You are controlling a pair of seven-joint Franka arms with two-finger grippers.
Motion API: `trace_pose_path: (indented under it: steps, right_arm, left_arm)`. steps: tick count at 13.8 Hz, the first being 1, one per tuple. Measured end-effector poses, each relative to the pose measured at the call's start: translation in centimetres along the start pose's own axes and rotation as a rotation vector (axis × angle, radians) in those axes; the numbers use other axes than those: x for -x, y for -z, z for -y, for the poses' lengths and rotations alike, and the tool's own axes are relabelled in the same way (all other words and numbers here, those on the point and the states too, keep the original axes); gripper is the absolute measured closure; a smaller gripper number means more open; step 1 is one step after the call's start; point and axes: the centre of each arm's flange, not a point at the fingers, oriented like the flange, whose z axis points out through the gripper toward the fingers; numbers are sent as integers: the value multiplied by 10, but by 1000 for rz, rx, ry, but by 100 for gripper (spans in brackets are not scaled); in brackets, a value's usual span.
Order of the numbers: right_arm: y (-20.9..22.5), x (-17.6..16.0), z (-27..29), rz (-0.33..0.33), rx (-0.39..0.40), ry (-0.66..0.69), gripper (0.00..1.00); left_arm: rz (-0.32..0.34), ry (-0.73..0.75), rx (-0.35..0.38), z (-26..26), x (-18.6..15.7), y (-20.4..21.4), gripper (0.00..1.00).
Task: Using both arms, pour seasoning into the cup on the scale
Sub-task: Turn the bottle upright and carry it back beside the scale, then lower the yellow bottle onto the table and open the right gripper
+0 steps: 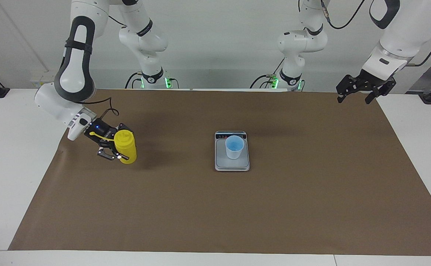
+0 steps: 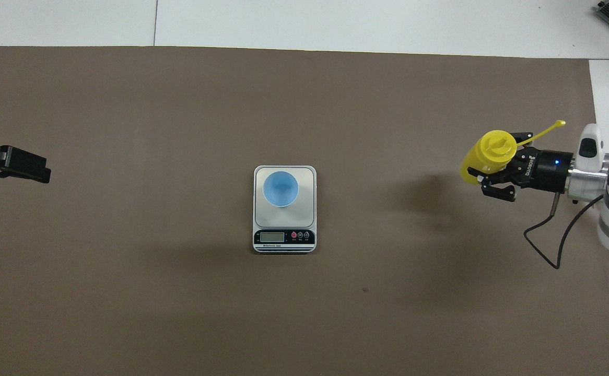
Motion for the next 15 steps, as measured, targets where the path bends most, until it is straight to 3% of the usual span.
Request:
trace_pose_path:
  steps: [8,15]
  right_arm:
    - [1,65,12,-120,-29,-6,45]
    - [-13,109,24,-197,-46,-121,45]
  left_arm:
    - [0,0,0,0,0,0,0]
    - [0,0,0,0,0,0,0]
